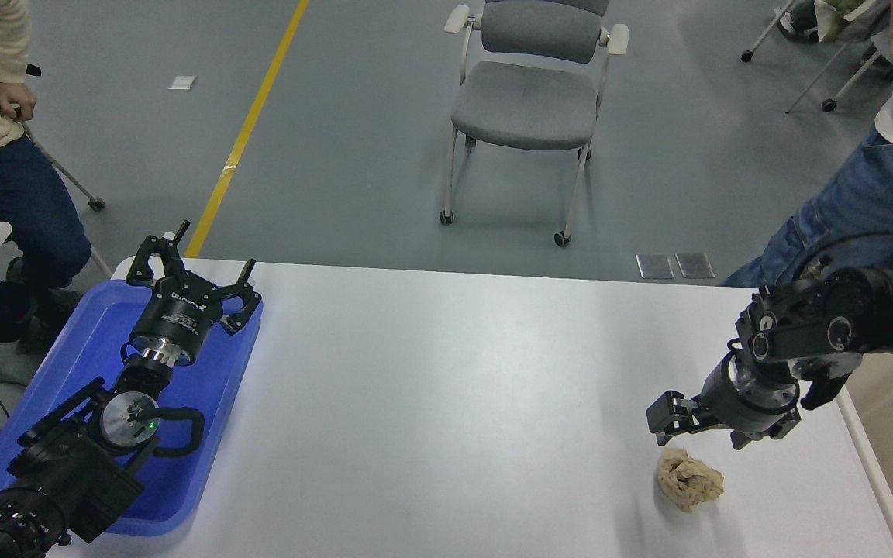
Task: Pick up paper ball place in dustbin
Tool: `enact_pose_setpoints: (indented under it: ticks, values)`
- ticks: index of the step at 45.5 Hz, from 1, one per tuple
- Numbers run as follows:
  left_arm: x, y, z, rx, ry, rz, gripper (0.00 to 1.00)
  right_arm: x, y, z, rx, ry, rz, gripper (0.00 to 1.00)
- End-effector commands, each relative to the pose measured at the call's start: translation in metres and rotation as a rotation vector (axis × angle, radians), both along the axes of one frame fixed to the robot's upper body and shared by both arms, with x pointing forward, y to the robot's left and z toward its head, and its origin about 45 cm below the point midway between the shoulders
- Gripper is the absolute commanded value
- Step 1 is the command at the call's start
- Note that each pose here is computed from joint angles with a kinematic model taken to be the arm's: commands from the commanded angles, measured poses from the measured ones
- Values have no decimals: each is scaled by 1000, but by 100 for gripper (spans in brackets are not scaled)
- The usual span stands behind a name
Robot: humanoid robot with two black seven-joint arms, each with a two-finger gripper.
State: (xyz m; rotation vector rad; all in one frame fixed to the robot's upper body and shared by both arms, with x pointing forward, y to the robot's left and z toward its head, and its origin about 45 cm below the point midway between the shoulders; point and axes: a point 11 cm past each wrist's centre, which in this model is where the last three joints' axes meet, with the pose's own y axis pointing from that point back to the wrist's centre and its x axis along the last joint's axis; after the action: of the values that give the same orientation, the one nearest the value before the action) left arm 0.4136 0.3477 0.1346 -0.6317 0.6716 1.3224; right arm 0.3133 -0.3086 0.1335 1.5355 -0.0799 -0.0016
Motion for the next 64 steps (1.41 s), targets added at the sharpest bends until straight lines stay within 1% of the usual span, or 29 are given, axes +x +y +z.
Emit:
enact_pose_setpoints:
  ticks: [1, 12, 36, 44, 50, 52, 54, 57, 60, 61, 62, 64]
  values:
    - [0, 0, 0, 0, 0, 0, 100, -12, -5, -33, -14, -12, 10, 98]
    - [0, 0, 0, 0, 0, 0, 100, -20, -4, -50, -16, -18, 10, 98]
    - [0, 0, 0, 0, 0, 0, 100, -18, 2, -65, 2, -37, -7, 97]
    - [0, 0, 0, -1, 1, 2, 100, -24, 0, -72, 0, -25, -11, 93]
    - [0, 0, 0, -1, -1, -1, 100, -27, -3, -76, -4, -20, -18, 85]
    - [0, 0, 0, 0, 0, 0, 100, -27, -3, -76, -3, -20, -19, 80]
    - [0, 0, 0, 0, 0, 0, 100, -26, -2, -76, -3, -21, -22, 68]
    - [0, 0, 0, 0, 0, 0, 100, -26, -4, -75, -5, -20, -34, 46]
    - [0, 0, 0, 0, 0, 0, 100, -28, -8, -75, -10, -12, -44, 15]
    - [0, 0, 0, 0, 0, 0, 100, -28, -10, -75, -13, -10, -45, 7]
    - [0, 0, 1, -2, -2, 1, 100, -28, -11, -74, -16, -11, -45, 2]
    - [0, 0, 0, 0, 0, 0, 100, -28, -13, -73, -19, -9, -49, 0]
